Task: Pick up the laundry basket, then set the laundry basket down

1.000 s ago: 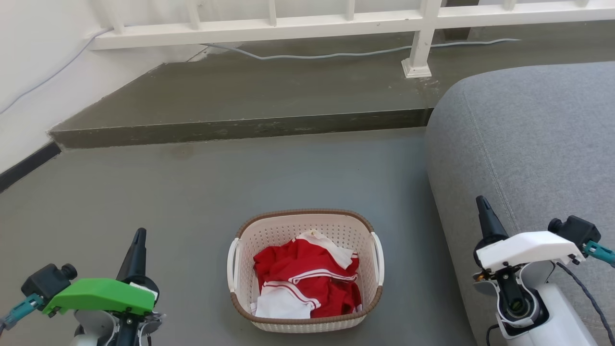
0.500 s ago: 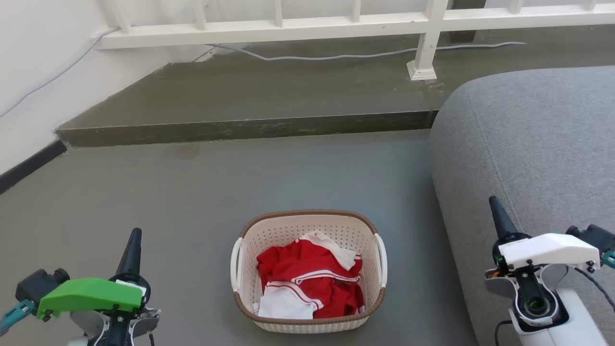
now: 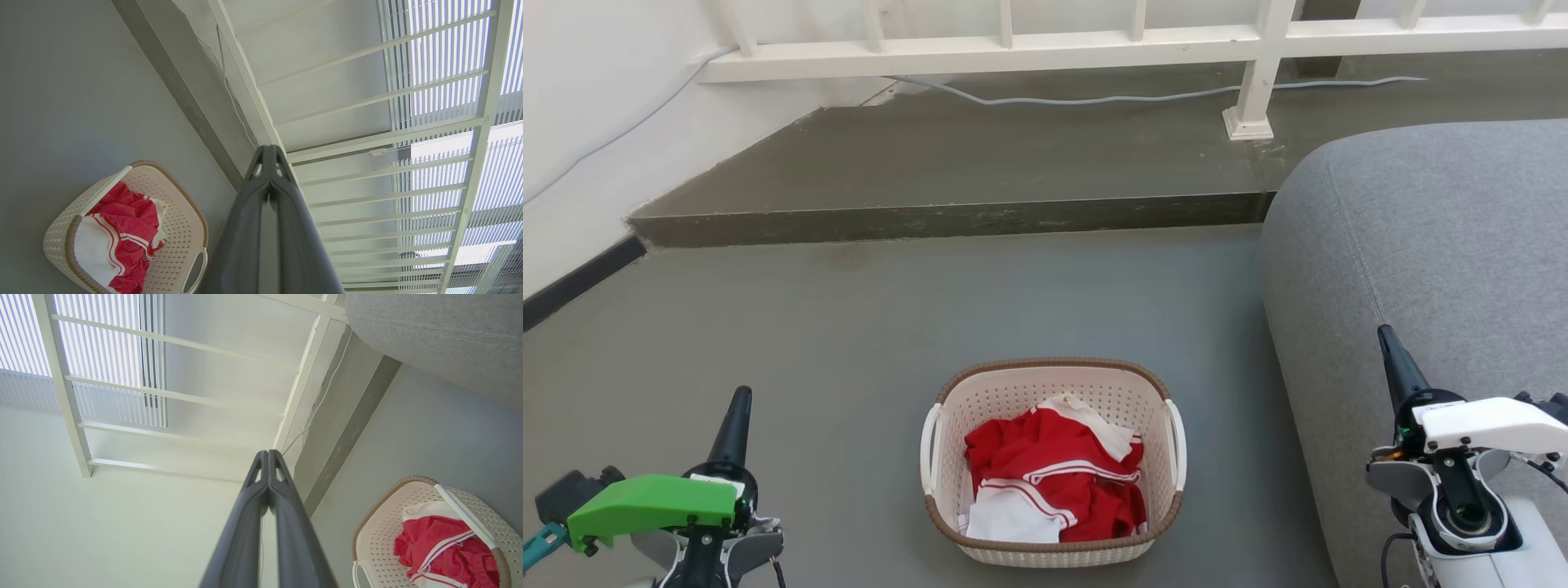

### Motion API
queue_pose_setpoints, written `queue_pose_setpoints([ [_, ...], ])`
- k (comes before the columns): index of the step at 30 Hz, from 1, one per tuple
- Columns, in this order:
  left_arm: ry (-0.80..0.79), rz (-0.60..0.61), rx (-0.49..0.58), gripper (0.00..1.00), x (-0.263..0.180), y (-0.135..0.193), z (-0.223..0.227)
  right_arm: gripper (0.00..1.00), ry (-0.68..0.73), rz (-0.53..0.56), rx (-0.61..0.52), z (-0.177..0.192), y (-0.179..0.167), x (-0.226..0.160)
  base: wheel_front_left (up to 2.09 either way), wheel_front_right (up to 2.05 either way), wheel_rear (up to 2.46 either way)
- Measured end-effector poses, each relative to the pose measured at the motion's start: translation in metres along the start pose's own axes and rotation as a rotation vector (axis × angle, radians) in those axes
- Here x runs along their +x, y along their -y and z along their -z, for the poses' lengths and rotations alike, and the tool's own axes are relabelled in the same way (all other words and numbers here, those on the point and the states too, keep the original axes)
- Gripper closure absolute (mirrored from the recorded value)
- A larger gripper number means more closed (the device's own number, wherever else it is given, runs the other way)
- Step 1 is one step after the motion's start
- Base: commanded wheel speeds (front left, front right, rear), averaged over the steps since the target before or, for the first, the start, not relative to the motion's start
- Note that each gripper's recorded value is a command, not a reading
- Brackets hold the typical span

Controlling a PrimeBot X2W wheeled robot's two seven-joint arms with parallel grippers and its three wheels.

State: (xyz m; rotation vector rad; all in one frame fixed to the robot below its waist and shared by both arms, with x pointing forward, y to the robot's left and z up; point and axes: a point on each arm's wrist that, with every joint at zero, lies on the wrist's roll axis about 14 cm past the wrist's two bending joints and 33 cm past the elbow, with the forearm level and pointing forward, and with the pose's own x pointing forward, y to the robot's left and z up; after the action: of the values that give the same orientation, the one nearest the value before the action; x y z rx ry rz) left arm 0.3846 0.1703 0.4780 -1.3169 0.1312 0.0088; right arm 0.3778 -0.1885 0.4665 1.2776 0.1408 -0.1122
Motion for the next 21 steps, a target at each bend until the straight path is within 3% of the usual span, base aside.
queue_pose_setpoints([
  [21, 0.042, 0.020, -0.252, 1.00, -0.005, 0.001, -0.017, 1.00, 0.031, -0.089, 0.294, -0.021, -0.014, 0.002, 0.00, 0.00, 0.00],
])
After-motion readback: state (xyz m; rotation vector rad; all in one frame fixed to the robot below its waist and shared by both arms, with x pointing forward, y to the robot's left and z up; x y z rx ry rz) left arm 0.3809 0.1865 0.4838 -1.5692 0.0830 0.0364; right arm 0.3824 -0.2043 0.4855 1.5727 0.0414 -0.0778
